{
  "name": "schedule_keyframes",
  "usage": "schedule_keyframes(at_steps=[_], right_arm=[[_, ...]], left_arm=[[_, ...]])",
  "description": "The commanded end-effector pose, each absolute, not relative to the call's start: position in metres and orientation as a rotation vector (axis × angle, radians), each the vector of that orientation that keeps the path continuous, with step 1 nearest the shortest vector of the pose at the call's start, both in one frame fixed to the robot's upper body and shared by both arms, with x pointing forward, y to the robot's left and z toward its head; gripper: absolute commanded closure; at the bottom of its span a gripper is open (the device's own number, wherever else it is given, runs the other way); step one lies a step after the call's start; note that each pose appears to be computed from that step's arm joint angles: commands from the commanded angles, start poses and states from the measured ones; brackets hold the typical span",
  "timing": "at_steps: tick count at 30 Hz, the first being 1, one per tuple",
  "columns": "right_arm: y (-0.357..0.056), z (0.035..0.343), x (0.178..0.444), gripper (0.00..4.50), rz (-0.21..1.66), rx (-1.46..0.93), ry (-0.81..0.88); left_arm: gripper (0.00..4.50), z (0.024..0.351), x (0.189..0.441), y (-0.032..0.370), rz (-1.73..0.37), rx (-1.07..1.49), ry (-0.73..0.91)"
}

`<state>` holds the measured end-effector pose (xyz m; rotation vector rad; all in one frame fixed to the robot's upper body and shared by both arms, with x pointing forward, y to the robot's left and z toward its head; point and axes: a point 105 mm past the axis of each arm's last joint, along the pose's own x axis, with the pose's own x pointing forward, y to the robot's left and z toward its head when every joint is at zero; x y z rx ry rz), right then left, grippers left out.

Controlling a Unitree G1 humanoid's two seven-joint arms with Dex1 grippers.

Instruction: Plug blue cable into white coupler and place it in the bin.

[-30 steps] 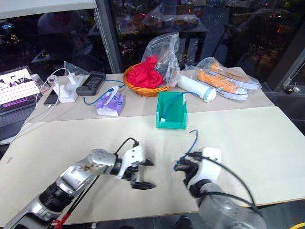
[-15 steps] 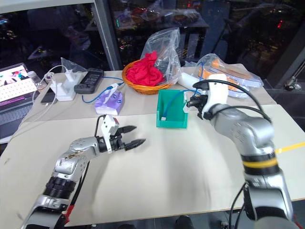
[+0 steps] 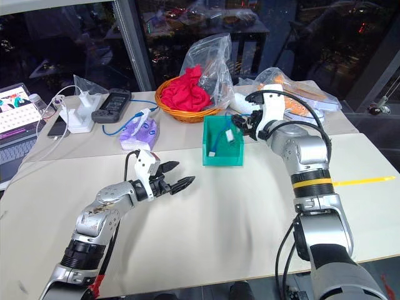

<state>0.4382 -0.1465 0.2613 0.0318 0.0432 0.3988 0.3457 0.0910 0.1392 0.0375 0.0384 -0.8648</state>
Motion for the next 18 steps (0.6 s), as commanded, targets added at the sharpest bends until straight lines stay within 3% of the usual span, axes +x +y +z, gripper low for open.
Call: schedule_keyframes(at_steps=[1,5,8,14,18], right_arm=[[-0.138,0.313,0.422,0.05,0.424,0.014,-0.111],[-0.154,0.324,0.397,0.05,0.396,0.007,-0.139],[-0.165,0.313,0.373,0.05,0.398,-0.051,-0.115],[-0.187,0.244,0.307,0.05,0.469,-0.243,0.006],[-0.21,0.202,0.298,0.05,0.364,-0.343,0.103]], left_arm=[[0.0,0.15,0.351,0.085,-0.883,0.063,-0.009],[0.0,0.159,0.355,0.088,-0.88,0.074,-0.058],[0.0,0.17,0.359,0.095,-0.833,0.064,-0.12],[0.0,0.177,0.366,0.117,-0.741,0.078,-0.132],[0.0,0.166,0.366,0.117,-0.762,0.089,-0.084]])
